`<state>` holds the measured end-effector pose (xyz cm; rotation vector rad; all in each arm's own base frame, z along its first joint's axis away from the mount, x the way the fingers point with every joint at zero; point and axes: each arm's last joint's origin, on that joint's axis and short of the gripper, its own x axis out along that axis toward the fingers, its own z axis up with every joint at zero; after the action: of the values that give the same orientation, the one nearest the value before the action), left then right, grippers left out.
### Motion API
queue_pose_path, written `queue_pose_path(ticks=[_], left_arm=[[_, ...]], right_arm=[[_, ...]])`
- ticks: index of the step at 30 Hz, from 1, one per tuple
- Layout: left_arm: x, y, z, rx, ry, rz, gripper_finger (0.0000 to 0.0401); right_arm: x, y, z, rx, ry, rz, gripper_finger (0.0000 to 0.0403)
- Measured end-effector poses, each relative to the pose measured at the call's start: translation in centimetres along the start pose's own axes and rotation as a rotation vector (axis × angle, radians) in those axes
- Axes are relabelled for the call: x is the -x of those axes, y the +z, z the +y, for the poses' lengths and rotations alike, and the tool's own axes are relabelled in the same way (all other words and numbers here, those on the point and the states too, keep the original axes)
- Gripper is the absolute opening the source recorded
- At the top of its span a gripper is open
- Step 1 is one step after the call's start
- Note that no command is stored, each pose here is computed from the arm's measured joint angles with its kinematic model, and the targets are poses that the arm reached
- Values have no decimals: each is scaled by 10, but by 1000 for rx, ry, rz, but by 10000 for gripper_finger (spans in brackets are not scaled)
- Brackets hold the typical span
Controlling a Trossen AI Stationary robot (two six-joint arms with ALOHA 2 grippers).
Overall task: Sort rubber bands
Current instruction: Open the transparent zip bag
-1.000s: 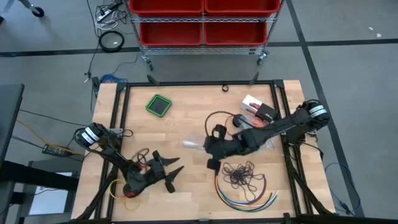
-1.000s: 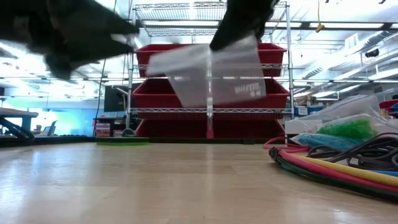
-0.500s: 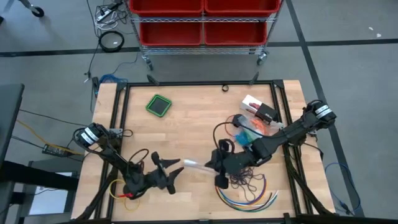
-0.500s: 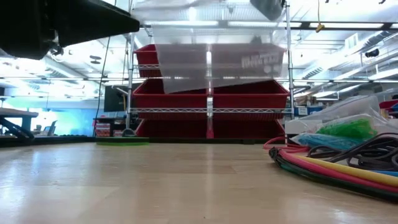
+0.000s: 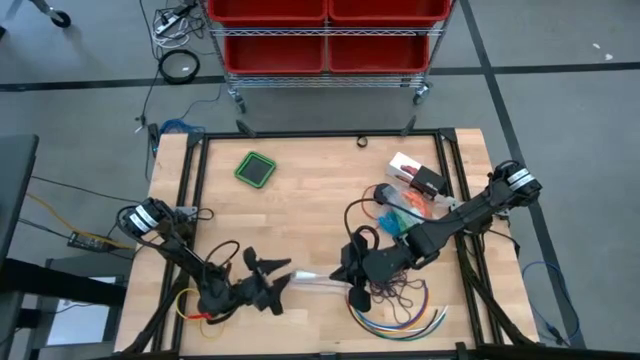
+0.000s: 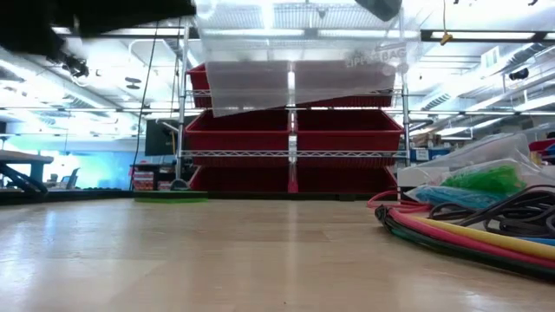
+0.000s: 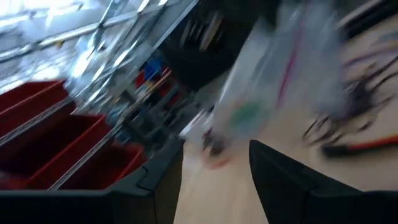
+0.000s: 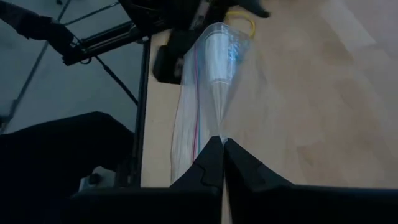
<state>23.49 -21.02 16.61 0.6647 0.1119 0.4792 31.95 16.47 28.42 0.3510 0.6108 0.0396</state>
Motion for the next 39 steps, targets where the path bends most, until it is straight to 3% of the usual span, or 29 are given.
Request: queue_pose_path(ticks=[12, 20, 24, 32, 39], left_arm=[[-20, 31, -7, 27, -124, -155, 175], [-38, 40, -23, -85, -201, -25, 13], [-40, 47, -26, -111, -218, -1, 5], [-39, 49, -19, -70, -227, 39, 2], [-37, 49, -12, -23, -325, 54, 1]], right_arm=[[-1, -4, 5, -1, 34, 21, 0], [2, -9, 12, -1, 17, 4, 2], [4, -11, 16, 65, 12, -3, 28], [24, -5, 21, 183, 43, -47, 115], [33, -7, 29, 286, 38, -79, 136]])
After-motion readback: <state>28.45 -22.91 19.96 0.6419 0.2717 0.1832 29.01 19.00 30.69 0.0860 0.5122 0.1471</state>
